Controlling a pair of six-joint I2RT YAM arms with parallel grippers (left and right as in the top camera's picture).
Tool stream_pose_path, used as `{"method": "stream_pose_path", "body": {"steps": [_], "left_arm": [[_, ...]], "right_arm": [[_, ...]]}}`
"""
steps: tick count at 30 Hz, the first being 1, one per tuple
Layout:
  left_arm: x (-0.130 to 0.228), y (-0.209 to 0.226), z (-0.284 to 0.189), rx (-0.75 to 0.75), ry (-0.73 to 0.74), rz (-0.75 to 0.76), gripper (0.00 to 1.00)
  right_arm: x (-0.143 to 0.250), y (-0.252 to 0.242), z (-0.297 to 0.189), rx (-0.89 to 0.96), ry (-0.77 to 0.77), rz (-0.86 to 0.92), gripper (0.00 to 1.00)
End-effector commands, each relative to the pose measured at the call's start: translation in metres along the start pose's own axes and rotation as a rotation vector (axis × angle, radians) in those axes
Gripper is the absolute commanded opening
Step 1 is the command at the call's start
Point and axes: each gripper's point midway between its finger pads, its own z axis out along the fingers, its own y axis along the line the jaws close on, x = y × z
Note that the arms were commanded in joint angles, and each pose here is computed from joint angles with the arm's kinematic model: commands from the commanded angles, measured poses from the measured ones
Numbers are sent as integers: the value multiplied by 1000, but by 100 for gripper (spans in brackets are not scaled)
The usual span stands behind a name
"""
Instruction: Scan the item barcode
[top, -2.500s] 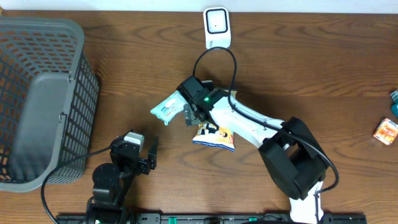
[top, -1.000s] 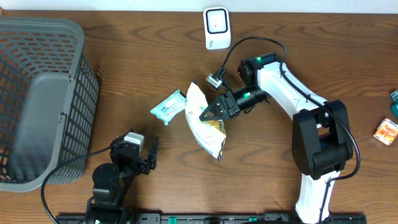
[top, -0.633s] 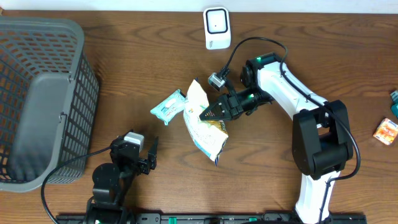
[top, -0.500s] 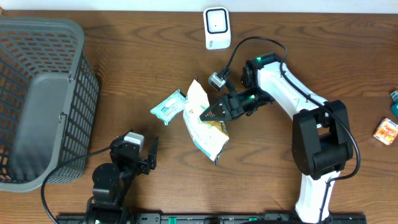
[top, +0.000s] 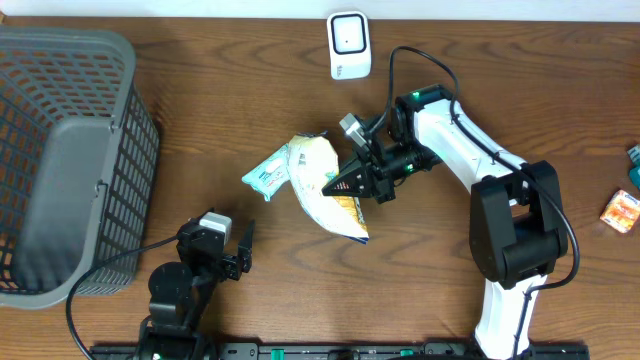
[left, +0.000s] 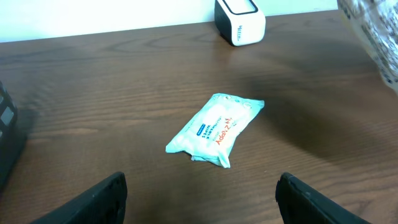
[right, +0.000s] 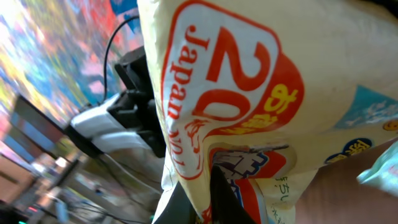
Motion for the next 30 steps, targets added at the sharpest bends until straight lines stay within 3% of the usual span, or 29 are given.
{"method": "stream_pose_path", "body": {"steps": [1, 11, 20, 30], "left_arm": [[14, -2, 1, 13, 38, -25, 77], [14, -2, 1, 13, 38, -25, 77], [14, -2, 1, 13, 38, -24, 77], [14, -2, 1, 13, 38, -24, 77]], "right_arm": [[-19, 11, -2, 10, -52, -295, 1], [-45, 18, -7, 24, -55, -490, 1], [-70, 57, -20, 61, -62, -556, 1], [-41, 102, -24, 104, 144, -540, 1]]}}
